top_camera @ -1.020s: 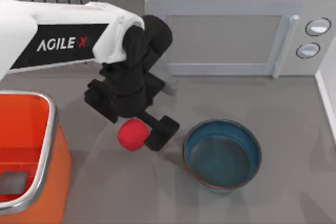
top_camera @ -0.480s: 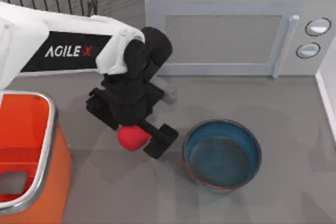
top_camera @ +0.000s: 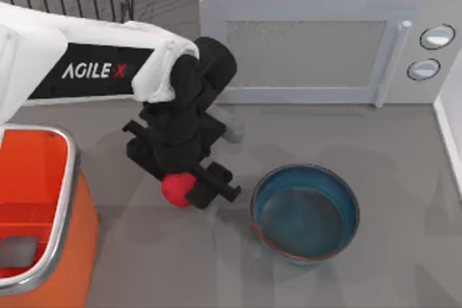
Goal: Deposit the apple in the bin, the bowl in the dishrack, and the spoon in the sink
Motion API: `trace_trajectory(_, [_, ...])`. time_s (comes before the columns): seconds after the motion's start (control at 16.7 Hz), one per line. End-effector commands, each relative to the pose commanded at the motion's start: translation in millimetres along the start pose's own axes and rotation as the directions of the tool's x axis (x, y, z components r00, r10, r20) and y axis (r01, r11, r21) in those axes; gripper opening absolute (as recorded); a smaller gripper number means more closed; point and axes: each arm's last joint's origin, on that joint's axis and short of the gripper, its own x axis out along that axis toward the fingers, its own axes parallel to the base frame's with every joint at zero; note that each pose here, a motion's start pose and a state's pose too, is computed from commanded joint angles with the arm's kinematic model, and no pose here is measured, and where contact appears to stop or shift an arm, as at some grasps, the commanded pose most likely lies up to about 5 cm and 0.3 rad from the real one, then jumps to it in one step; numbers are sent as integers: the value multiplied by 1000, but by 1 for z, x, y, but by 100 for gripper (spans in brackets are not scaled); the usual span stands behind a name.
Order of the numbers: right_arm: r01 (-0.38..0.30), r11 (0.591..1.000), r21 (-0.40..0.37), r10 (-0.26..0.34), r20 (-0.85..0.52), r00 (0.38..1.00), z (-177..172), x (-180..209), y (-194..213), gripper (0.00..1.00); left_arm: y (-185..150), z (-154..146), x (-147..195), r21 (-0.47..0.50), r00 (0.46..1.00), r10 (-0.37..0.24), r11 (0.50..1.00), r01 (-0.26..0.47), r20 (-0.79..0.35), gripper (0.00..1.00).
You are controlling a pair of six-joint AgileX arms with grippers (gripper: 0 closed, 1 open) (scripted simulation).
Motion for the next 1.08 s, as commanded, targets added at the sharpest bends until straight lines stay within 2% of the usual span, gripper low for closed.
trace_trajectory(0.18, [0,1000,0,0,0,1000,0,0,0,100,0,0,0,0,1000,0,1000,0,0,2])
trace_trajectory(0.24, [0,1000,0,0,0,1000,0,0,0,100,0,0,0,0,1000,0,1000,0,0,0])
trace_trajectory(0.66, [0,1000,0,0,0,1000,0,0,0,100,0,0,0,0,1000,0,1000,0,0,0])
trace_trajectory(0.9, [0,1000,0,0,0,1000,0,0,0,100,1,3,-19,1,1000,9,1000,-10,19,0])
trace_trajectory(1.08, [0,1000,0,0,0,1000,0,0,0,100,1,6,-52,0,1000,10,1000,-10,28,0])
